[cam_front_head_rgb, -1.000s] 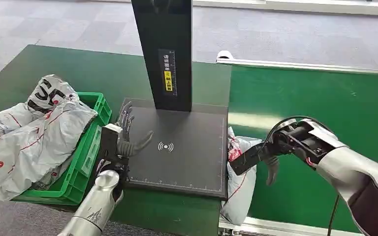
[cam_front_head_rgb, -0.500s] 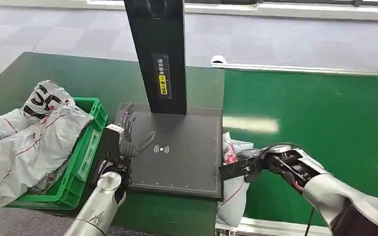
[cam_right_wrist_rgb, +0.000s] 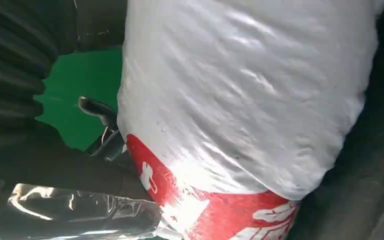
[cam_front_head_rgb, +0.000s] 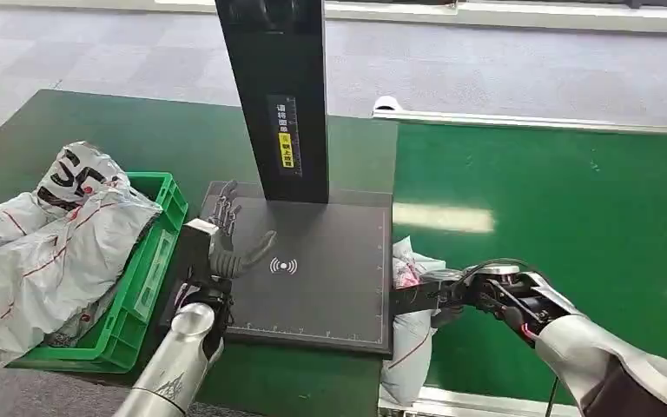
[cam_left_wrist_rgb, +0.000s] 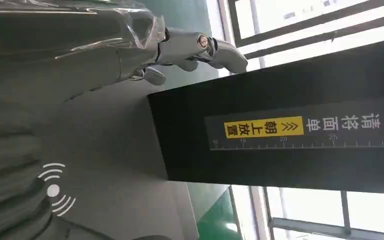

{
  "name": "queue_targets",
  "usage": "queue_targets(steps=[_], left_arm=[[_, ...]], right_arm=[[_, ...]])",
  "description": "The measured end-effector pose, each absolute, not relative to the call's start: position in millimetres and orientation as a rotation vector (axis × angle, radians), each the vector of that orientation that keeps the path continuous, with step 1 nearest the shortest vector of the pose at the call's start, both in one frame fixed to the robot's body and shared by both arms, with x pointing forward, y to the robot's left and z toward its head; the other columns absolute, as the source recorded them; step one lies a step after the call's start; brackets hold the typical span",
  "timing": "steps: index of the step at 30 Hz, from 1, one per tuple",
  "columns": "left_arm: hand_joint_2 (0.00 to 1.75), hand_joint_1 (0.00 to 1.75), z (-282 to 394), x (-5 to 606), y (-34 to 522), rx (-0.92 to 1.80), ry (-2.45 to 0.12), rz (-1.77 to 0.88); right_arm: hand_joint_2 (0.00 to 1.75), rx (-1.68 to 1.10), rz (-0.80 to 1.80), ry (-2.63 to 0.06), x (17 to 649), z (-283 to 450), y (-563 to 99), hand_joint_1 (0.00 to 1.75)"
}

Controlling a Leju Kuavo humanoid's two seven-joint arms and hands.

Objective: Moved the parcel from conveyor to table for the left to box.

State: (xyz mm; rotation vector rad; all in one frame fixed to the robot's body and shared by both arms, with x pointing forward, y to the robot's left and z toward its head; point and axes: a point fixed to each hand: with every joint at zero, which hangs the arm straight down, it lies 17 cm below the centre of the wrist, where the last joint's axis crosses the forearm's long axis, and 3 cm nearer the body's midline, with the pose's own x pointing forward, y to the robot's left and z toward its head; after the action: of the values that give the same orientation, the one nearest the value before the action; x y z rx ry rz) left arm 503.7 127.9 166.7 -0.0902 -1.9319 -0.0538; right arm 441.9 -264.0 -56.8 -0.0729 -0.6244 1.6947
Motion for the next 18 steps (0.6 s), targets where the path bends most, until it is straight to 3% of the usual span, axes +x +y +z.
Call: queue_targets(steps=[18], left_arm=[[1.75,0.0,164.2,503.1,128.9,-0.088,-1.925,-0.049]], right_arm=[[1.75,-0.082,1.653,-0.659,440.2,-64.3,-260.9,1.75]])
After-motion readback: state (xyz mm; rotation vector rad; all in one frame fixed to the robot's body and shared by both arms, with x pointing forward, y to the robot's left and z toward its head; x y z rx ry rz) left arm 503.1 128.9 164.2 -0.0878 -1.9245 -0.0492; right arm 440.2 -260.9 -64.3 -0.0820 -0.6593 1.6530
